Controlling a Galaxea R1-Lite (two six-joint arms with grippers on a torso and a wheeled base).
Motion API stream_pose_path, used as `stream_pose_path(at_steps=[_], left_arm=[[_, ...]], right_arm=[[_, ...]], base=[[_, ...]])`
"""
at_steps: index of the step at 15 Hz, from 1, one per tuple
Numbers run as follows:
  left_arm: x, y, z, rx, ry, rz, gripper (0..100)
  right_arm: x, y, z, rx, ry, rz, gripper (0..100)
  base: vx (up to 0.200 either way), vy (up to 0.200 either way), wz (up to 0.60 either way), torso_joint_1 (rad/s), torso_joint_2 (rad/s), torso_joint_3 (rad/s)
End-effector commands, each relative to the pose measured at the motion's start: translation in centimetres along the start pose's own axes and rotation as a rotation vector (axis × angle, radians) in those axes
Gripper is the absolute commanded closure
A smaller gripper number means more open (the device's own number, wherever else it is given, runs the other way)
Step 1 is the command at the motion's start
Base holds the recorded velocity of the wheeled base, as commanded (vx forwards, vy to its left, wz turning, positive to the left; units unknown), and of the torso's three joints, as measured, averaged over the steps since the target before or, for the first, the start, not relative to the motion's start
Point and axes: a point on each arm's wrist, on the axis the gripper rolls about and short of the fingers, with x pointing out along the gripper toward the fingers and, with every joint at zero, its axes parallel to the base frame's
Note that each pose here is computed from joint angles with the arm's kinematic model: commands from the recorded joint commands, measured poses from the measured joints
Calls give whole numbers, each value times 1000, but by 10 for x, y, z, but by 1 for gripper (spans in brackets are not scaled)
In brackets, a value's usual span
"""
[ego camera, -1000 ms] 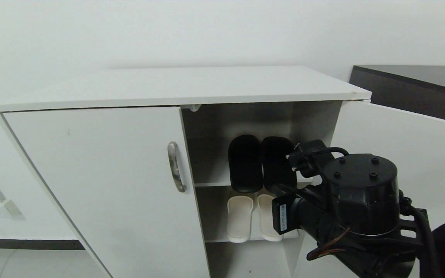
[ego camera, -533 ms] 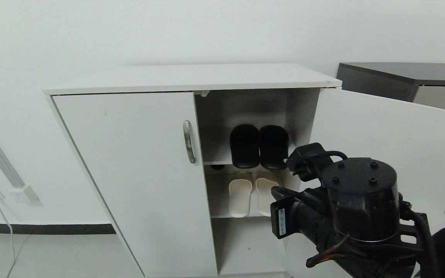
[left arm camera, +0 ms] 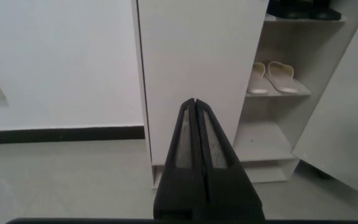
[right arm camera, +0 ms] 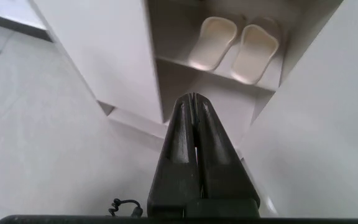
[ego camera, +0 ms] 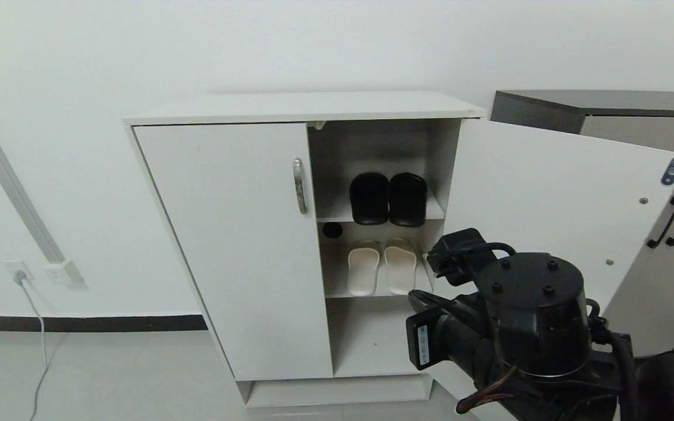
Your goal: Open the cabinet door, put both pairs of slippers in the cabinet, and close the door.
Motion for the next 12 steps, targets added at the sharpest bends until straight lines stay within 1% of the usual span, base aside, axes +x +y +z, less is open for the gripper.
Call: stream_pose_path(at_steps=[1, 12], left_arm=[[0, 0, 0, 0, 0, 1, 100], [0, 0, 0, 0, 0, 1, 100]], right_arm=[[2, 1, -6, -11, 19, 11, 100], [2, 0, -7, -15, 25, 16, 100]], base=[[0, 0, 0, 0, 0, 0], [0, 0, 0, 0, 0, 0]])
